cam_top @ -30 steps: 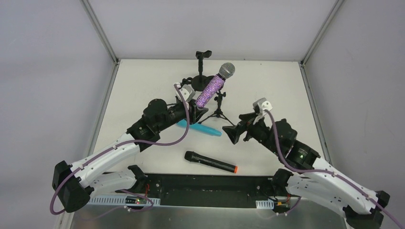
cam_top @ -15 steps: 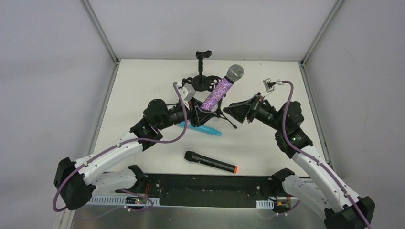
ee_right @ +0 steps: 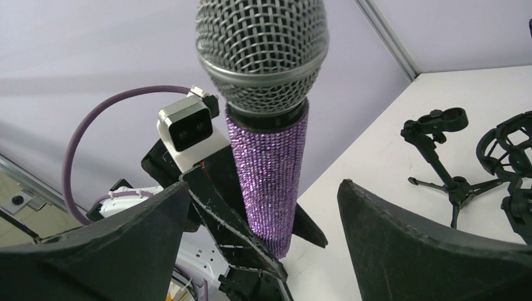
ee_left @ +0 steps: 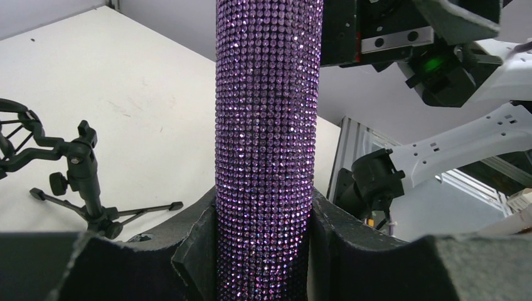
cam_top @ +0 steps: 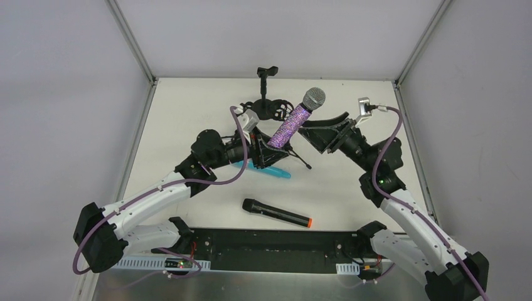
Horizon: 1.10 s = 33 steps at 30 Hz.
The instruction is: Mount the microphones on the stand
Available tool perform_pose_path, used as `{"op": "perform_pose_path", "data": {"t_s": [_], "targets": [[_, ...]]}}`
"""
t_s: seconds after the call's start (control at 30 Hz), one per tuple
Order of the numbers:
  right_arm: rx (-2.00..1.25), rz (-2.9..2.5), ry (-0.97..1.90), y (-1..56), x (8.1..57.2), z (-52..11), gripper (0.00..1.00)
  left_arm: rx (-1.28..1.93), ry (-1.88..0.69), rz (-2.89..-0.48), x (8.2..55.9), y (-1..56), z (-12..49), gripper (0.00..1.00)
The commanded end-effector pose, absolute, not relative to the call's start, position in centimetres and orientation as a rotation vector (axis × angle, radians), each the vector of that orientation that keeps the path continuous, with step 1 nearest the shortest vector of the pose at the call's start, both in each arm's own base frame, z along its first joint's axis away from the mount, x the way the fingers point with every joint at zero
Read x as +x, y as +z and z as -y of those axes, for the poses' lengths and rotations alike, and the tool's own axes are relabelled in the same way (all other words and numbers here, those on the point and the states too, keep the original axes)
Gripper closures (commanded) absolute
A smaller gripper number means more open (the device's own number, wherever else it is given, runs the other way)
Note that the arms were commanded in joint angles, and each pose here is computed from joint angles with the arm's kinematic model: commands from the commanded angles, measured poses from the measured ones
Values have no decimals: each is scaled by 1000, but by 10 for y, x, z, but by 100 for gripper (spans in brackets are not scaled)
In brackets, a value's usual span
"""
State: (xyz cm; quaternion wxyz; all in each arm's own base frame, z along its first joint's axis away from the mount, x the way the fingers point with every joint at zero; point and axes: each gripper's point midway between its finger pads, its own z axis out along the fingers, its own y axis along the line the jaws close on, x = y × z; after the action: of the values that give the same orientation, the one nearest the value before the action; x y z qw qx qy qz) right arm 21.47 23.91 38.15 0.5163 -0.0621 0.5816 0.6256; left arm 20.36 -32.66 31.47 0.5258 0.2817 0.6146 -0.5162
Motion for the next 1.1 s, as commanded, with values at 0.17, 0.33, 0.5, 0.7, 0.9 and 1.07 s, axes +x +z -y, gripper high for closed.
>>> {"op": "perform_pose_path", "data": {"t_s": [0.17, 0.33, 0.5, 0.7, 0.9, 1.07], "targets": [[-170, -1273, 1589, 414, 223, -248, 18, 685, -1321, -1348, 196, 344, 334, 100], [-112, -1282, 1622, 412, 234, -251, 22, 691, -1323, -1349, 196, 342, 336, 100], [-82, -1279, 1657, 413, 240, -254, 31, 694, -1325, -1356, 196, 340, 337, 100], [-79, -1283, 1699, 413, 238, -258, 40, 690, -1317, -1372, 198, 338, 337, 100], [-129, -1299, 1699, 410, 232, -266, 42, 683, -1313, -1389, 201, 336, 338, 100], [-144, -1309, 1685, 410, 229, -267, 73, 681, -1311, -1395, 202, 335, 339, 100]]}}
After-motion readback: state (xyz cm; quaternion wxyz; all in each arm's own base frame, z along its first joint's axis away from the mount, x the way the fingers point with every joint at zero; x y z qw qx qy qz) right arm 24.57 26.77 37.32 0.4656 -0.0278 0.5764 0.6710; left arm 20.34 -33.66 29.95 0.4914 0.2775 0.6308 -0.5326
